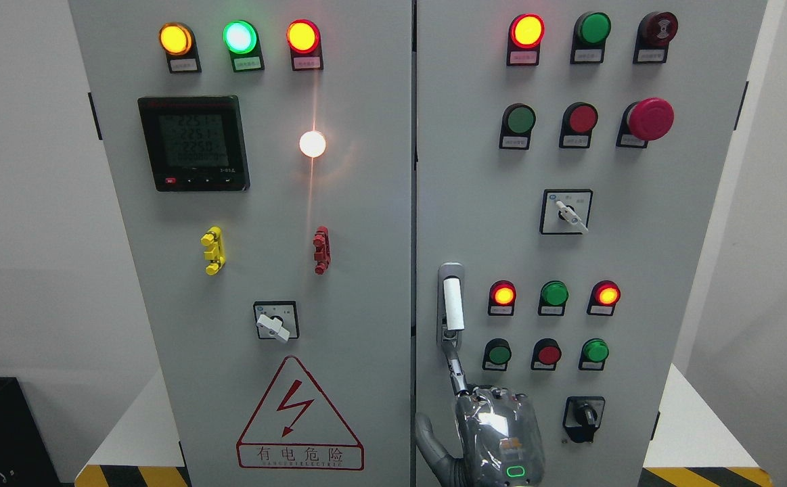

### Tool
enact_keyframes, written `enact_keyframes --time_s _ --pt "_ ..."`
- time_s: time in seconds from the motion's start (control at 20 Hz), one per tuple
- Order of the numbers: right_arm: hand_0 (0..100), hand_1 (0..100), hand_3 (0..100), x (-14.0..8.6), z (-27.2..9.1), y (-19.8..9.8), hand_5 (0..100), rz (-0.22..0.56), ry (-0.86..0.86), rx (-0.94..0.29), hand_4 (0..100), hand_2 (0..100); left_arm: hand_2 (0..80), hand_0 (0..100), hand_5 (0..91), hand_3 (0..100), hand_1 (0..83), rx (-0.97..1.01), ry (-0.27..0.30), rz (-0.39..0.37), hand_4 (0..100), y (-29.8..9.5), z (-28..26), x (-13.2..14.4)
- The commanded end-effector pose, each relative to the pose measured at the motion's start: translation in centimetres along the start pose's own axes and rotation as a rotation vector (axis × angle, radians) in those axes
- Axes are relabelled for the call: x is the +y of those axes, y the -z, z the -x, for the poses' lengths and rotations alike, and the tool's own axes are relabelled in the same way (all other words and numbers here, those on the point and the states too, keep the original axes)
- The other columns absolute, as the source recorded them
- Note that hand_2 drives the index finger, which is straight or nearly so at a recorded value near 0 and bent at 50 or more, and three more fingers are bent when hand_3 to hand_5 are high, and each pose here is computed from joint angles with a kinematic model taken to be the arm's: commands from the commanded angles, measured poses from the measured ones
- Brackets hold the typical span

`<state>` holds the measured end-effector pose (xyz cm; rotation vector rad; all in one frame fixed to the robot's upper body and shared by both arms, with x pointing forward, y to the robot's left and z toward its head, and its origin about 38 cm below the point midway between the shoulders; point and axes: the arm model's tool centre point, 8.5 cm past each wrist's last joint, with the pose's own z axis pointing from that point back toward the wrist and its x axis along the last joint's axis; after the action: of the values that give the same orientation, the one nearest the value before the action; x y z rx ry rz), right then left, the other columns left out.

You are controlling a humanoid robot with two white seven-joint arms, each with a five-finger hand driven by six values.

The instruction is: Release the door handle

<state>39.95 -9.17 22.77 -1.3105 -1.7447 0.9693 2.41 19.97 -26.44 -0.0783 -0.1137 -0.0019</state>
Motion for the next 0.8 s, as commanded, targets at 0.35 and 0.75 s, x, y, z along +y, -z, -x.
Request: enact_keyframes --time_s 0.35,0.75 --pt "50 22 87 -1.79 -0.19 0.07 100 0.051 0.011 -0.005 90 0 0.0 12 0.0 0 55.6 0.017 -0.003 0.001 0 -0.1 1.14 -0.02" --pt "50 22 88 -1.95 -0.26 0.03 100 0.055 0.014 -0.008 90 0 0.0 12 0.0 0 55.6 0.019 -0.003 0.001 0 -0.1 1.19 -0.01"
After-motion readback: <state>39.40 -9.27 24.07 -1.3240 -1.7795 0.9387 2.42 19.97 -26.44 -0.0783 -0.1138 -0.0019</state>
